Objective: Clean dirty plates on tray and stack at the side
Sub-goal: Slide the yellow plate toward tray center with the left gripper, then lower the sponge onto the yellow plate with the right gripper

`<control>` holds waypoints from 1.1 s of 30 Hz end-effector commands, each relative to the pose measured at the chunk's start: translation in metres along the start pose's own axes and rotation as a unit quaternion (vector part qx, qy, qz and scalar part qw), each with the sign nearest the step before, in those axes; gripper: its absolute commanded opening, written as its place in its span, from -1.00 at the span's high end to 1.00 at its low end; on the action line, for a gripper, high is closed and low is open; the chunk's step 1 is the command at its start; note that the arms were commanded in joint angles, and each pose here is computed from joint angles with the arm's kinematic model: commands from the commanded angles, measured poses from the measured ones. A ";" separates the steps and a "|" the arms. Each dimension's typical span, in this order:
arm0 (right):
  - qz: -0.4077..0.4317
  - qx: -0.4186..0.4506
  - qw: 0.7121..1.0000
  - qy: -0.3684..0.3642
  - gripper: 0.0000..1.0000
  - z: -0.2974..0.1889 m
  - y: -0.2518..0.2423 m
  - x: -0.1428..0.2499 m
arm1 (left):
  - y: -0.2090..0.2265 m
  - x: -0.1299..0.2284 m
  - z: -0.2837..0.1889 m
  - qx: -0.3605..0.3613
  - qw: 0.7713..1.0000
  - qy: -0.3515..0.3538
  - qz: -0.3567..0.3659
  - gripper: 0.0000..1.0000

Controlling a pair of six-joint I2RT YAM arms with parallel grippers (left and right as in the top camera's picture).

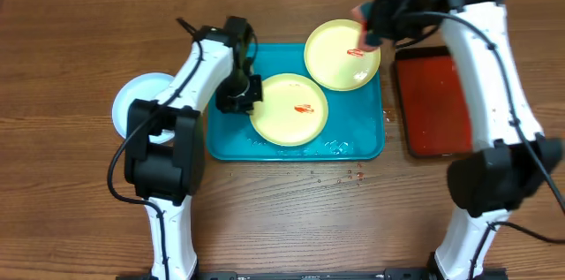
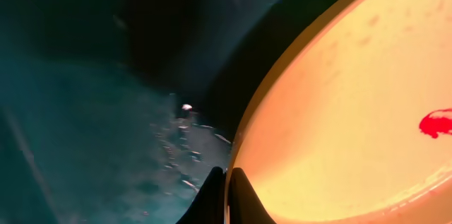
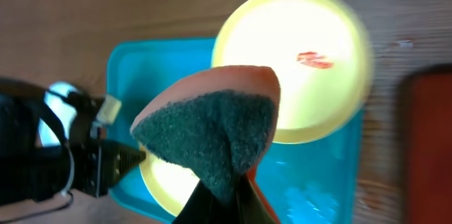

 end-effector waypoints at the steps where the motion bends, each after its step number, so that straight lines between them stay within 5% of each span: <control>1: -0.020 -0.001 0.999 0.034 0.92 0.035 0.025 0.014 | 0.017 -0.007 -0.003 -0.015 1.000 -0.009 -0.013 0.92; 14: -0.040 0.037 0.992 0.116 0.92 0.128 0.055 0.053 | 0.031 0.006 0.032 -0.026 0.999 0.009 -0.023 0.92; 33: 0.016 0.075 0.984 0.164 0.92 0.213 0.010 0.081 | 0.034 0.010 0.044 -0.025 0.999 0.008 -0.025 0.92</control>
Point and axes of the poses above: each gripper's point midway between its finger pads, its own z axis out along the fingers, its own y axis along the line the jaws close on, x = y × z, the point moved 10 cm from there along -z, back along the fingers, and after that the axes turned 10 degrees about z, right-handed, at the moved point
